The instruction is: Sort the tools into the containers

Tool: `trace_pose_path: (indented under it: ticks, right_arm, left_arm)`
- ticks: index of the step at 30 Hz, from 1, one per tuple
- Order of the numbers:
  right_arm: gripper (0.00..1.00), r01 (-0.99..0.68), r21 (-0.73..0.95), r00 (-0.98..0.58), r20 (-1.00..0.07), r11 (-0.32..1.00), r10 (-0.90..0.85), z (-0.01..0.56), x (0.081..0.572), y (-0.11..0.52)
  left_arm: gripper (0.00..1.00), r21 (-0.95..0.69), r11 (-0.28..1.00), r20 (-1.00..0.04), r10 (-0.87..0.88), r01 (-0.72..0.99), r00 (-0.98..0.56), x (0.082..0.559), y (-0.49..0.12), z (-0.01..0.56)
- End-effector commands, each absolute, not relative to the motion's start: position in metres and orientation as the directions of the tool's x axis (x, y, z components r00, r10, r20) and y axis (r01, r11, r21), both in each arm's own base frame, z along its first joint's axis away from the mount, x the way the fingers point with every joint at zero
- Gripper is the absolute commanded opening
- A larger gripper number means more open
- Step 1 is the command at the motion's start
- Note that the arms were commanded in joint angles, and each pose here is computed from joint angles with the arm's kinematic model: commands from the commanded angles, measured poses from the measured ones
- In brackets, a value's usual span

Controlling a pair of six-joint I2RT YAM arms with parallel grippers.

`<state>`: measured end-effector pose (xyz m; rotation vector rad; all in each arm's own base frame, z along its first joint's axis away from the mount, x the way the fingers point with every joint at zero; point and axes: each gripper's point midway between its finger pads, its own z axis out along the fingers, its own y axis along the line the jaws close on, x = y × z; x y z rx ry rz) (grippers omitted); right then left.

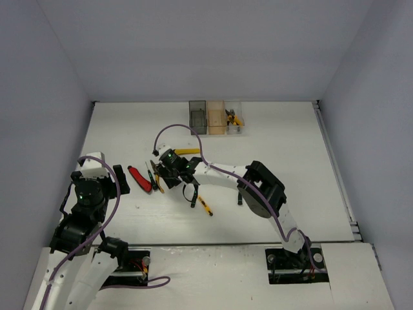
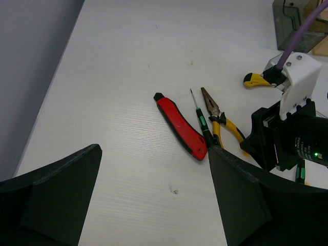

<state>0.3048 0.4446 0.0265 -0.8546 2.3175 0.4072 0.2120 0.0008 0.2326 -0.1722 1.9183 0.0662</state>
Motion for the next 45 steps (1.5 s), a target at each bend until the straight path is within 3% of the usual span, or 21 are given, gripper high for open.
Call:
trace_pose_path:
  ticks: [1,8,14,24,32,37,45]
  right_arm:
    - [0.35,-0.644,0.050,-0.566,-0.703,0.763,-0.431,0.042,0.315,0.461]
    - [0.31,-0.630,0.036,-0.577,-0.691,0.776,-0.436,0.031,0.313,0.458]
    - [0.00,-0.600,0.000,-0.575,-0.695,0.800,-0.431,0.033,0.319,0.445]
    - [0.00,-0.539,0.059,-0.541,-0.789,0.840,-0.292,0.123,0.354,0.405]
    - [0.00,-0.401,0.071,-0.502,-0.851,0.913,-0.154,0.190,0.418,0.297]
    - [0.00,-0.298,0.074,-0.493,-0.866,0.952,-0.087,0.207,0.463,0.215]
    - [0.00,-0.248,0.061,-0.498,-0.864,0.967,-0.073,0.199,0.516,0.161]
  left_arm:
    - [0.82,-0.050,0.986,-0.953,-0.095,-0.159,-0.287,0.216,0.002,0.250]
    - [0.82,-0.050,0.987,-0.952,-0.094,-0.154,-0.293,0.216,0.001,0.249]
    - [0.82,-0.051,0.987,-0.951,-0.094,-0.152,-0.294,0.216,0.000,0.249]
    - [0.82,-0.051,0.987,-0.951,-0.095,-0.153,-0.294,0.216,0.001,0.249]
    - [0.82,-0.052,0.987,-0.951,-0.095,-0.151,-0.294,0.216,0.000,0.249]
    - [0.82,-0.052,0.988,-0.950,-0.095,-0.149,-0.299,0.217,-0.001,0.248]
    - [0.82,-0.047,0.987,-0.948,-0.092,-0.151,-0.304,0.218,0.000,0.247]
